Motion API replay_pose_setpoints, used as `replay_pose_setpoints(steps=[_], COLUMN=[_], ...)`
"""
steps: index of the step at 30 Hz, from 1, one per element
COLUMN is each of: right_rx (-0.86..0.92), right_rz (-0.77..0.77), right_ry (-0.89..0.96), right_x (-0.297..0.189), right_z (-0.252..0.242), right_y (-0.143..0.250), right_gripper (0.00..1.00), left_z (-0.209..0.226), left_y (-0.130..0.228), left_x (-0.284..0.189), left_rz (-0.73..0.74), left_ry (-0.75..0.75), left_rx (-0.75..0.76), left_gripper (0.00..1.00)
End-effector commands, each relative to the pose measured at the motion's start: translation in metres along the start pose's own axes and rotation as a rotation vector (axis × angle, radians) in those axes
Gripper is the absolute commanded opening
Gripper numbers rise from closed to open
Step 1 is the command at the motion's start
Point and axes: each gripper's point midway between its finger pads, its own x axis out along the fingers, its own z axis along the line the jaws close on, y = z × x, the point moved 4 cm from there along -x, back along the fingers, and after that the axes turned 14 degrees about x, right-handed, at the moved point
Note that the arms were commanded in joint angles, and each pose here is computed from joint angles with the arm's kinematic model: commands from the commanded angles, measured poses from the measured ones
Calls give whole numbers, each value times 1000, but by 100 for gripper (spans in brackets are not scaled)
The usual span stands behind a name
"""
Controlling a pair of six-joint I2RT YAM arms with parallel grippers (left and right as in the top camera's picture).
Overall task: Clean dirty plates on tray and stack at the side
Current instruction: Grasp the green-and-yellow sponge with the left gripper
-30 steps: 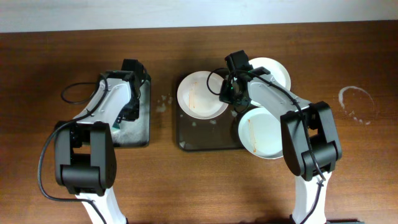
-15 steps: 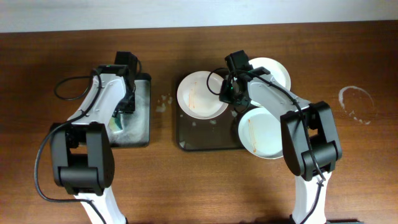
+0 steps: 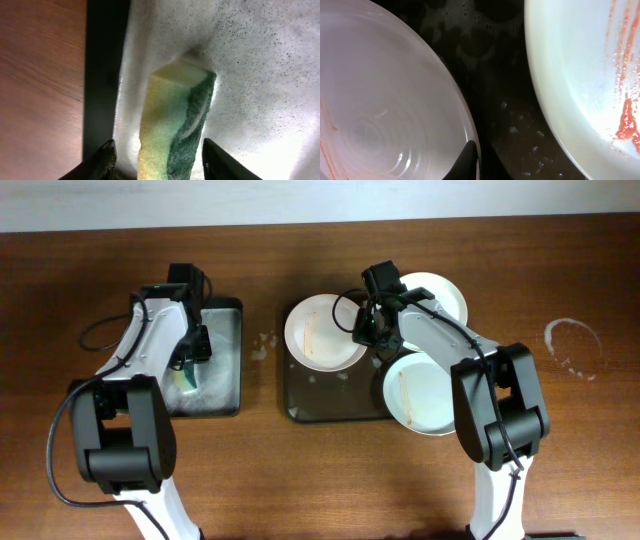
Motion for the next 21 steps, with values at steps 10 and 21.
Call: replay_pose_setpoints(steps=[10,21], right_rx=[-2,-2], right_rz=[0,0], right_ry=[22,18], right_x=[8,8], right_z=[-4,-3], right_y=[2,2], right_gripper=[5,6], left_z=[-14,-33], left_y=[-4,-21], left_x=[5,-23], left_rz=[6,-51], left_ry=[82,291], left_rx=[-10,43], left_gripper=[2,1])
